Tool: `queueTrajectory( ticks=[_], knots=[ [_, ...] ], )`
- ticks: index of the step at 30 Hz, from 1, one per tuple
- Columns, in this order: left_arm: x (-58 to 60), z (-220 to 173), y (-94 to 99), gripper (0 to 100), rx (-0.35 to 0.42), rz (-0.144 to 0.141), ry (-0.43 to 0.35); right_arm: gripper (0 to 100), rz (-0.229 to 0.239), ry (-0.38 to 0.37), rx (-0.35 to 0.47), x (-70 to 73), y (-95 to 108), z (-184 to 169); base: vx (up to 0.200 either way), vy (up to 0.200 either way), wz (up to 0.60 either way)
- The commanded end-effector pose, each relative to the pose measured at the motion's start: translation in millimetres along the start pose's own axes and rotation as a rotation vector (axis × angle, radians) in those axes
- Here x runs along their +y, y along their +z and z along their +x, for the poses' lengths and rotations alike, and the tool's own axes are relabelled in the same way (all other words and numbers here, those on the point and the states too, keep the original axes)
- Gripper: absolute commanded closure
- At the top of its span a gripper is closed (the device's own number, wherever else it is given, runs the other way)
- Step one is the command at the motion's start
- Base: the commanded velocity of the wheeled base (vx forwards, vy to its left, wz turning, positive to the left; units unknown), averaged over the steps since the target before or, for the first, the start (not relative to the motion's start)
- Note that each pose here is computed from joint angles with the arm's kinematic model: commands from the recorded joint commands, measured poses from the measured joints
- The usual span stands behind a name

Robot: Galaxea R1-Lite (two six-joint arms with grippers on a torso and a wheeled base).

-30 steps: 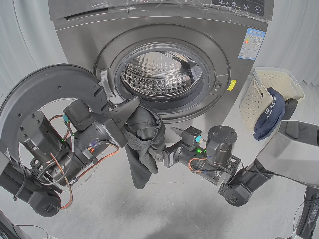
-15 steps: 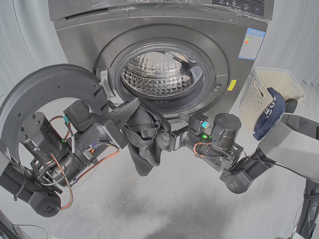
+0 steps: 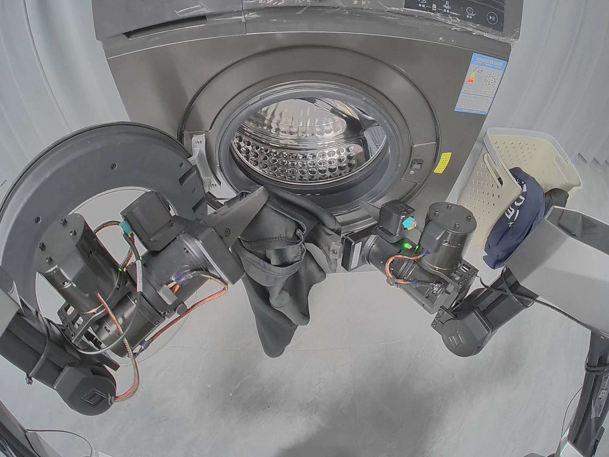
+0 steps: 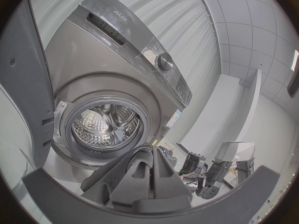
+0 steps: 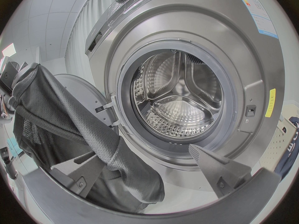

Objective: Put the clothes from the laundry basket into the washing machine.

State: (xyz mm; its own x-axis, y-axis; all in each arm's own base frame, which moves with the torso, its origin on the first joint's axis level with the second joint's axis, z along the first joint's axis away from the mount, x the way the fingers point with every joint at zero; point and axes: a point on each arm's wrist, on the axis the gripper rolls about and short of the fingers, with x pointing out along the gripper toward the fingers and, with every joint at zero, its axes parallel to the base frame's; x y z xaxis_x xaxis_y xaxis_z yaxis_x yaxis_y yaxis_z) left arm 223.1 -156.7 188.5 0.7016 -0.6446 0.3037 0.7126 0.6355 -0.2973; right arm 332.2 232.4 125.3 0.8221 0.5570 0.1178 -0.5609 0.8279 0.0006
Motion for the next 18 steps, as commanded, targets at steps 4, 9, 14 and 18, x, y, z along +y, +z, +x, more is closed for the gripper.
queueTrajectory(
  ticks=[4, 9, 14, 18],
  knots=[
    [-1.3, -0.6, 1.9, 100, -0.006, -0.002, -0.005, 0, 0.004, 0.004, -0.017, 1.8, -5.2, 12.2, 0.000, 0.000, 0.00],
    [-1.6, -1.2, 2.6, 100, -0.007, -0.005, -0.006, 100, 0.010, 0.016, -0.026, 6.6, -8.8, 18.8, 0.000, 0.000, 0.00],
    [-1.6, -1.2, 2.6, 100, -0.007, -0.014, -0.006, 100, 0.011, 0.024, -0.035, 9.1, -4.5, 16.9, 0.000, 0.000, 0.00],
    [-0.1, -1.3, -0.3, 100, 0.003, -0.016, 0.000, 100, 0.010, 0.027, -0.055, 9.4, 10.8, 7.7, 0.000, 0.000, 0.00]
  ],
)
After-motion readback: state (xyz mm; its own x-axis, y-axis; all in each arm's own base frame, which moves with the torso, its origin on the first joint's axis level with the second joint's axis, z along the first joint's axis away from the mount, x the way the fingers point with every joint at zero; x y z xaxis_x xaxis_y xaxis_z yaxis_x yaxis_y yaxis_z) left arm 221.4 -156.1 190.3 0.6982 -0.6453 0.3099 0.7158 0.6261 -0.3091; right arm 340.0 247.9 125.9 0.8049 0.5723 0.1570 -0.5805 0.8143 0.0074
